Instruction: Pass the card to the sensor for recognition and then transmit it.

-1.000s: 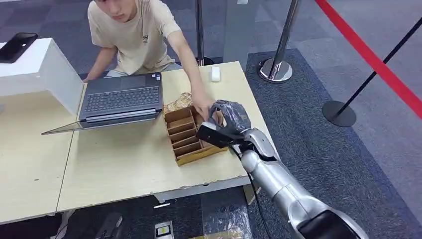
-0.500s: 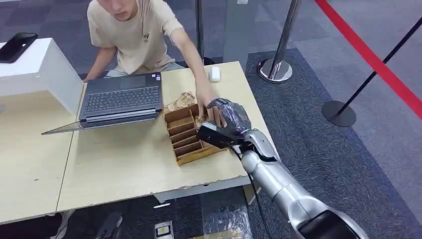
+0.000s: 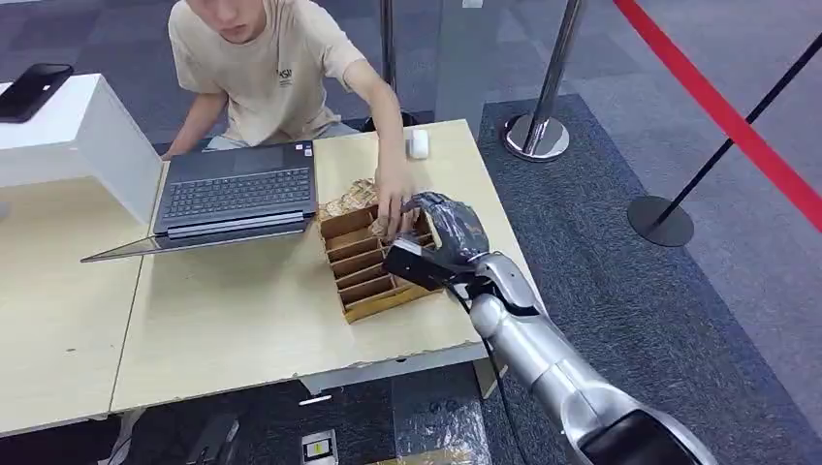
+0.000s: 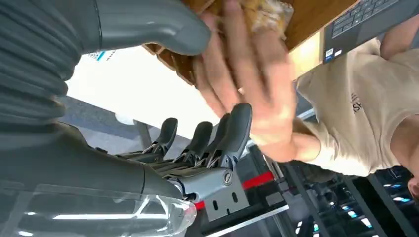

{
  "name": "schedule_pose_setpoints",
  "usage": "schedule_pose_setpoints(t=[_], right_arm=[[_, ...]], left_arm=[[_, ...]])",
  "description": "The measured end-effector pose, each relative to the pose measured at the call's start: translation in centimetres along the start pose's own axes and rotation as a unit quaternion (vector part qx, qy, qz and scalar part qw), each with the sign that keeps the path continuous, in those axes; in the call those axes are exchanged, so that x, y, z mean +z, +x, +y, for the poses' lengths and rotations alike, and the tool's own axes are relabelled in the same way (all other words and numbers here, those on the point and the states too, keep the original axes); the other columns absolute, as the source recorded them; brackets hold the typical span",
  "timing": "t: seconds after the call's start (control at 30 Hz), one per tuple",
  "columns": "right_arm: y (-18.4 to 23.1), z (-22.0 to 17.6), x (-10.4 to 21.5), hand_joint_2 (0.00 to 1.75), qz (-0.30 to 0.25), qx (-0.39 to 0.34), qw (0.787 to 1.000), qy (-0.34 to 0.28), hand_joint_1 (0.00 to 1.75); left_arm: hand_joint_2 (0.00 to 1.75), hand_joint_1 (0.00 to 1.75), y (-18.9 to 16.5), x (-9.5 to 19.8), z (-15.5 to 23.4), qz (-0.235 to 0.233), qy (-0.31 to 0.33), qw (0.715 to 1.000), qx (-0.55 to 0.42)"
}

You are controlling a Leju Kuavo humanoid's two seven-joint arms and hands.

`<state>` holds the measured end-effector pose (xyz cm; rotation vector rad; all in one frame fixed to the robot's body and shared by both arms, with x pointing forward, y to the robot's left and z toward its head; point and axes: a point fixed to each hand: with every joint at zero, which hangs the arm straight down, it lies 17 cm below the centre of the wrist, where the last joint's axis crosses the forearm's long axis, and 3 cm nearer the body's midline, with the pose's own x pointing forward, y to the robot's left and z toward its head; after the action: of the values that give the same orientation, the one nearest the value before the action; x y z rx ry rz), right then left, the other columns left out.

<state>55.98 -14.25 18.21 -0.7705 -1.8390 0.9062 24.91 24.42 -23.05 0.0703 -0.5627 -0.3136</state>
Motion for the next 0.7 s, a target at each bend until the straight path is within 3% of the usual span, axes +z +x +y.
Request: schedule_pose_setpoints(t=[0.7], right_arm=[[-0.22,0.76,0.44,1.75,0.004,-0.002,1.0,0.007,0.86]], left_arm=[[0.0,0.0,0.03,0.0,-0.02,0.0,-0.001,1.0,0.002]])
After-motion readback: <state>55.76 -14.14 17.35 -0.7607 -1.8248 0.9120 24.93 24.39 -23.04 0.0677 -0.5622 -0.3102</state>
